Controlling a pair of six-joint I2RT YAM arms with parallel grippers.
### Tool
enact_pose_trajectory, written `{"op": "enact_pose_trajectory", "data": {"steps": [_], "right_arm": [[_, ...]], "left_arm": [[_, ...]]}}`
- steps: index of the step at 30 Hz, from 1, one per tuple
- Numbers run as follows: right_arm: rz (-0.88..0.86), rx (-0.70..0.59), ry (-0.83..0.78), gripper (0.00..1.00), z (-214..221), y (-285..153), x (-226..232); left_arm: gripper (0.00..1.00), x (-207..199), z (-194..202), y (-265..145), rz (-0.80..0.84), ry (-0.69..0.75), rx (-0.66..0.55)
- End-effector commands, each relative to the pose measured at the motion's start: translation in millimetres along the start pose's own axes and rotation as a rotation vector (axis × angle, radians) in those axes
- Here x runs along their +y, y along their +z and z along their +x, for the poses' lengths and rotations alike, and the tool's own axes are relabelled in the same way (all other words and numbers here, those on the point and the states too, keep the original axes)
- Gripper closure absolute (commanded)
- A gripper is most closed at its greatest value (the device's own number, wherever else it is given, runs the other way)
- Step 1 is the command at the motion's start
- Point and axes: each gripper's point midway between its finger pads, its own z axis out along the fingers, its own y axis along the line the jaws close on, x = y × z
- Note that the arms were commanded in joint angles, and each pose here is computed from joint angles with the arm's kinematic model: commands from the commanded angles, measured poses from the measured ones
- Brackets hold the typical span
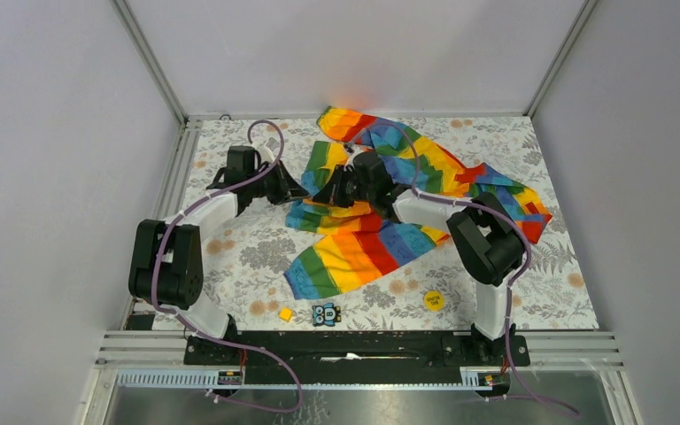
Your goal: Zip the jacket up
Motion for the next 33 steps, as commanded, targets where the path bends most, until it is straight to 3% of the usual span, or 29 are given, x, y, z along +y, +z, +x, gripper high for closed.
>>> {"op": "enact_pose_trajectory", "data": {"steps": [1, 7, 12, 15, 17, 22, 24, 28, 33], "right_arm": [[0.074, 0.238, 0.163, 1.0, 20, -14, -19], [0.19, 0.482, 0.085, 1.0, 37, -23, -36], [0.341, 0.512, -0.098, 1.0, 30, -34, -71], [0.546, 0.445, -0.215, 1.0, 5, -47, -101], [0.575, 0.399, -0.244, 1.0, -9, -52, -99], [0.011, 0.373, -0.192, 1.0, 1, -19, -9], [-0.13, 0.381, -0.164, 1.0, -1, -9, 15], [-0.242, 0.354, -0.199, 0.97, -9, 2, 29], [-0.239, 0.326, -0.247, 0.79, -10, 10, 21]], "left_arm": [[1.0, -21, -13, -10, 0.039, 0.124, -0.062], [1.0, -22, -18, -14, -0.011, 0.205, -0.109], [1.0, -29, -29, -29, -0.046, 0.297, -0.193], [1.0, -31, -34, -36, -0.061, 0.325, -0.23], [1.0, -35, -35, -38, -0.052, 0.339, -0.237], [1.0, -50, -26, -32, 0.068, 0.326, -0.2], [1.0, -52, -20, -27, 0.109, 0.308, -0.159], [1.0, -53, -15, -25, 0.159, 0.274, -0.104], [1.0, -55, -12, -25, 0.19, 0.262, -0.067]]}}
